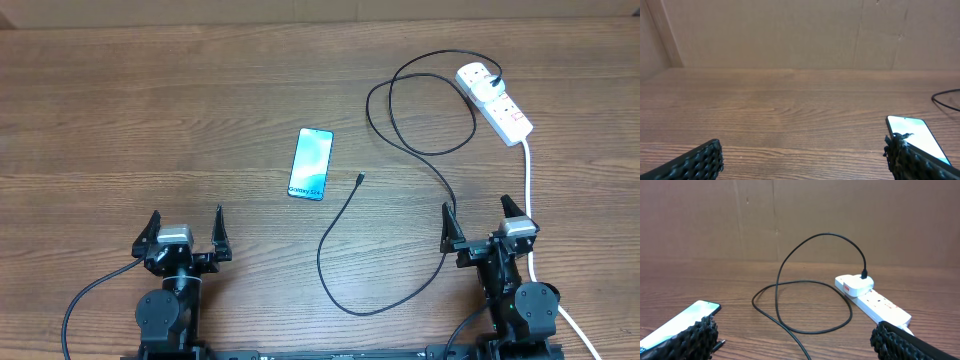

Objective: Plug charger to phone and switch on socket

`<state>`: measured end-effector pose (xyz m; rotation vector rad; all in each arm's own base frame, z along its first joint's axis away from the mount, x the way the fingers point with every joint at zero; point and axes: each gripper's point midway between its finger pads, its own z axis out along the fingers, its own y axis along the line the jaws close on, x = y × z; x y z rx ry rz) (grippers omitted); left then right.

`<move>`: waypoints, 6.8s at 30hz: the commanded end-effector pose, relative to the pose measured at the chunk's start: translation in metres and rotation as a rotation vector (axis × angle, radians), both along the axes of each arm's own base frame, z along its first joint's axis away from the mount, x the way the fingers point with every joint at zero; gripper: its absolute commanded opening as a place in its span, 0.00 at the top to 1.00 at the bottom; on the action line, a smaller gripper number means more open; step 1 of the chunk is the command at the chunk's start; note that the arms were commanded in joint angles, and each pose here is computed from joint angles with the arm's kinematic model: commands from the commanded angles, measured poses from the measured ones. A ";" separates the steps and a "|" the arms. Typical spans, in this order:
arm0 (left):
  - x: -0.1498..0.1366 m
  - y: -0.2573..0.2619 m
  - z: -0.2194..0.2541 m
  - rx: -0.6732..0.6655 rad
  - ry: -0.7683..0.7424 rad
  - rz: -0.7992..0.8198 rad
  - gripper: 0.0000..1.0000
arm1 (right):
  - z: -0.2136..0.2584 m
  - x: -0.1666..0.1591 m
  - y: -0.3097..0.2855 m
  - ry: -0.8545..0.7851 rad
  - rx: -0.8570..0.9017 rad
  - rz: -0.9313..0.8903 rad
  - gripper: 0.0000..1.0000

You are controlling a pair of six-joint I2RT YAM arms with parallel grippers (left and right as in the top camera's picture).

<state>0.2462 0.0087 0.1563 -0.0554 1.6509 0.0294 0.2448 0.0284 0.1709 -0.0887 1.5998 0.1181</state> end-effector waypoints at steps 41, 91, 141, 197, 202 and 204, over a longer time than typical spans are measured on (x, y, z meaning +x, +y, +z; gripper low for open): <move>0.000 0.001 0.000 0.004 -0.007 0.003 0.01 | -0.001 0.000 -0.003 -0.005 0.010 -0.016 0.00; -0.003 -0.044 0.032 -0.673 -0.079 -0.240 0.01 | -0.001 0.000 -0.003 -0.005 0.010 -0.016 0.00; 0.061 -0.135 0.236 -0.480 0.510 -0.774 0.00 | -0.001 0.000 -0.003 -0.004 0.010 -0.016 0.00; 0.071 -0.211 0.095 -0.128 1.221 -0.439 0.00 | -0.001 0.000 -0.003 -0.004 0.010 -0.016 0.00; 0.075 -0.214 0.097 -0.130 1.201 -0.446 0.00 | -0.001 0.000 -0.003 -0.004 0.010 -0.016 0.00; 0.077 -0.215 0.097 -0.131 1.193 -0.448 0.00 | -0.001 0.000 -0.003 -0.004 0.010 -0.016 0.00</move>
